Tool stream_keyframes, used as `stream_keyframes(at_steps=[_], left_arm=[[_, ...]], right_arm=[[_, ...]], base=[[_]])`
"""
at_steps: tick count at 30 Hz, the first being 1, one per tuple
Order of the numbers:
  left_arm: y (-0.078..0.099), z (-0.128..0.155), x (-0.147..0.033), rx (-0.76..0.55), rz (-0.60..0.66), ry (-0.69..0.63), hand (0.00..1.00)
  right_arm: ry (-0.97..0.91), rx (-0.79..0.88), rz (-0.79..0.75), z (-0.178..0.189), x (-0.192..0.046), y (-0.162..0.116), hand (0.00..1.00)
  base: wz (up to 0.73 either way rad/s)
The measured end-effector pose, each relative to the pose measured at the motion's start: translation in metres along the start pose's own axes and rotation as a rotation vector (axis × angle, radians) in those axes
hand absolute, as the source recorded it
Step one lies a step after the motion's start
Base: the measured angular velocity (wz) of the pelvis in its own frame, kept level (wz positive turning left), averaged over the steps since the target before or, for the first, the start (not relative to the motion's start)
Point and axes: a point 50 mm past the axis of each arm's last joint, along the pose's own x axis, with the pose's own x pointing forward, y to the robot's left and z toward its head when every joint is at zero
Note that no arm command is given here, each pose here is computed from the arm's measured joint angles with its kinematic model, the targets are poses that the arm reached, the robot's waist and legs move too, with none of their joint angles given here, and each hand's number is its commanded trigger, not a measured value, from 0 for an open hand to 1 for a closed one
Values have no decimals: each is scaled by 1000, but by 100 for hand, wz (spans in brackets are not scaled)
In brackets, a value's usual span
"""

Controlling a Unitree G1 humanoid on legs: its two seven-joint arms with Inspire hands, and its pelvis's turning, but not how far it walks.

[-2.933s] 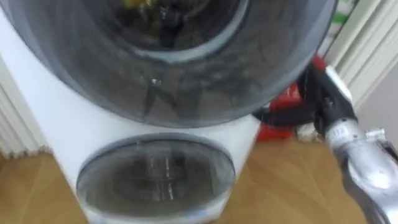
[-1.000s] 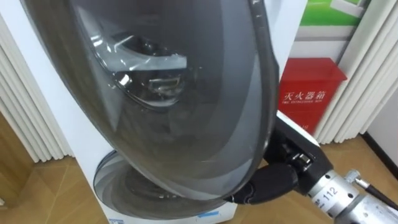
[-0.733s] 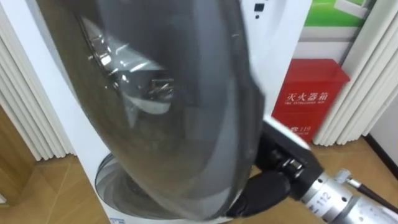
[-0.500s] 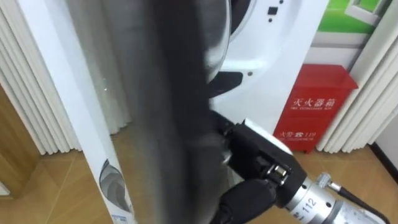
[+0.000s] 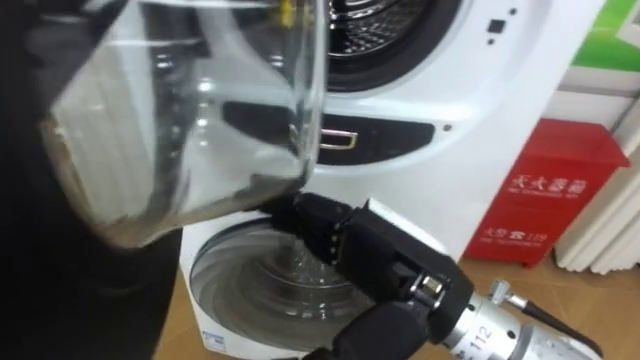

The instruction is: Pick clothes from washing machine

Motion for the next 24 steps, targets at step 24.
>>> stream_keyframes(at_steps=[24], left_arm=[[1, 3, 0, -19, 15, -12, 0]], right_arm=[[-8, 45, 99, -4, 10, 18, 0]], base=[[3]])
